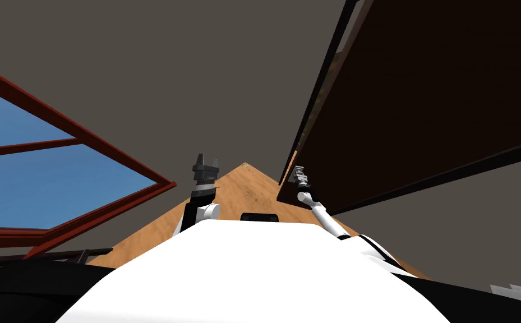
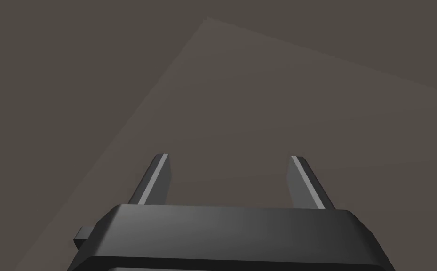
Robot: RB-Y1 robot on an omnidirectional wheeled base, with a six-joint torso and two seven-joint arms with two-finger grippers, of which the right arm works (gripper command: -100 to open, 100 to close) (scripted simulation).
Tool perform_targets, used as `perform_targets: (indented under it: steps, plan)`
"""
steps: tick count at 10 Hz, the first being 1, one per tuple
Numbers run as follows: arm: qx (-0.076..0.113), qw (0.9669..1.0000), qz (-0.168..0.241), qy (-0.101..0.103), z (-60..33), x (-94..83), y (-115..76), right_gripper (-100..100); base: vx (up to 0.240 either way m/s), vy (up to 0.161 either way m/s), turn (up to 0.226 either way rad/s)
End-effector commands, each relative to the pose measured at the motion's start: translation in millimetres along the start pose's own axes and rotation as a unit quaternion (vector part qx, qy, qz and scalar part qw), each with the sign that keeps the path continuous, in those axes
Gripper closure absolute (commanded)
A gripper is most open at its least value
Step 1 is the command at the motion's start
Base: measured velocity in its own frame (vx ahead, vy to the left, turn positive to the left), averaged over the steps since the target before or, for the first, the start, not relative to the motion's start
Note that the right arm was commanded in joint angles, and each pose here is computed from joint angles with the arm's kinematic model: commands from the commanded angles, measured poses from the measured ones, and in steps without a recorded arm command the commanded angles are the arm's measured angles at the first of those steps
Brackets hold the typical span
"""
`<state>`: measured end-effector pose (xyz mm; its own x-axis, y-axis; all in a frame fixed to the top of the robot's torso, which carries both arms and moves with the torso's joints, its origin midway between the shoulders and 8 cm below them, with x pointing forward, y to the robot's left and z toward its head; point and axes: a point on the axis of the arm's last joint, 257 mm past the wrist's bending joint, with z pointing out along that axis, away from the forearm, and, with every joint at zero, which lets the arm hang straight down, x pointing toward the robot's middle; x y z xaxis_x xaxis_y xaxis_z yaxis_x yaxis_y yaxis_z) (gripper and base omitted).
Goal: Pull the door open
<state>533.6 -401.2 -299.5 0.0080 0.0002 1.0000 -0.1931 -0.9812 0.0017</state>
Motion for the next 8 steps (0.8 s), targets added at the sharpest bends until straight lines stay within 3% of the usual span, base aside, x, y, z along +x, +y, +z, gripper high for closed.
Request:
perform_targets:
  steps: [1,7,8]
  plan:
    - [0.009,1.0,0.0,0.002,-1.7,1.3,-3.7,100,-0.223,-0.077,0.121]
    - [0.047,0.9989,0.001,0.004,-12.6,3.4,-17.6,100,-0.245,-0.079,0.121]
    - [0.043,0.9991,0.0,0.003,-11.9,2.3,-16.1,100,-0.102,-0.027,0.029]
